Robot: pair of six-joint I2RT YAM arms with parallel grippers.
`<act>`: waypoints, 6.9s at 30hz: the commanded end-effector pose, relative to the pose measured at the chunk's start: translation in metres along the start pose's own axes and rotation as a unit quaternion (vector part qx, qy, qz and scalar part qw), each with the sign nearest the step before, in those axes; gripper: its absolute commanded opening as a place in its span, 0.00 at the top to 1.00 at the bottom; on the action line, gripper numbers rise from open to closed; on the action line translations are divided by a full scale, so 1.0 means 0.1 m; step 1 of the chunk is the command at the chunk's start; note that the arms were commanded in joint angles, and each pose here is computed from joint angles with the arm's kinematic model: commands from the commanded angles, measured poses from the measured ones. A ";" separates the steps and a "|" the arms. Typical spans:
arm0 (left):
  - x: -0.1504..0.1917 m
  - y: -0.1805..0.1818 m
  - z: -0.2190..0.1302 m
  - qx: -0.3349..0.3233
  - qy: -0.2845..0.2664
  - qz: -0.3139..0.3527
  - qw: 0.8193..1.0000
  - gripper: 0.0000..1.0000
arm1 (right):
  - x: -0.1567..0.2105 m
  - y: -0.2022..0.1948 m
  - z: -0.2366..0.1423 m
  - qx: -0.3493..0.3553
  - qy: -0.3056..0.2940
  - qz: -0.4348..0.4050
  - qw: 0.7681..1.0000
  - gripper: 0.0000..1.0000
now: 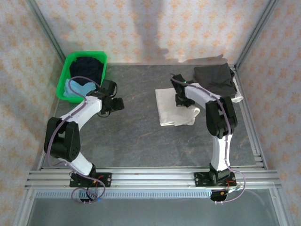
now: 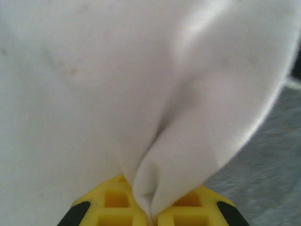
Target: Fold and stack the t-shirts
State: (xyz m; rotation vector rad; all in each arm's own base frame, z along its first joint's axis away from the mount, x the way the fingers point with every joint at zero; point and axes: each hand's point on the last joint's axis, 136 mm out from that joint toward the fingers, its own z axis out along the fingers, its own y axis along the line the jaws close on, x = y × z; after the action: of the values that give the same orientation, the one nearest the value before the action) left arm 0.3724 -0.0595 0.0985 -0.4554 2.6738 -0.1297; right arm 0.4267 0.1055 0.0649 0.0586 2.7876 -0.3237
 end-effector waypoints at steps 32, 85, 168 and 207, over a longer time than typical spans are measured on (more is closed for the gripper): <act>-0.15 0.29 -0.19 -0.004 -0.011 -0.003 1.000 0.24 | -1.76 -1.85 -0.31 0.061 -0.202 0.081 0.974 1.00; -0.14 0.28 -0.18 -0.003 -0.009 0.006 1.000 0.17 | -1.22 -2.31 0.47 0.033 -0.085 0.347 0.934 0.30; -0.61 0.76 -0.06 -0.072 -0.335 0.098 0.934 0.00 | 0.26 -1.52 -0.18 -0.019 -0.346 0.171 0.922 0.01; -0.44 0.81 0.08 -0.017 -0.388 0.088 0.917 0.00 | 0.25 -1.45 -0.03 -0.018 -0.396 0.175 0.901 0.01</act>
State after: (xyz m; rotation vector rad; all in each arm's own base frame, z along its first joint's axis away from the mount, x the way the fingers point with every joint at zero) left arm 0.3811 0.0411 0.0745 -0.2435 2.1128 0.2786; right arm 0.3859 -0.0305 0.0781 0.3151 1.9715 -0.1454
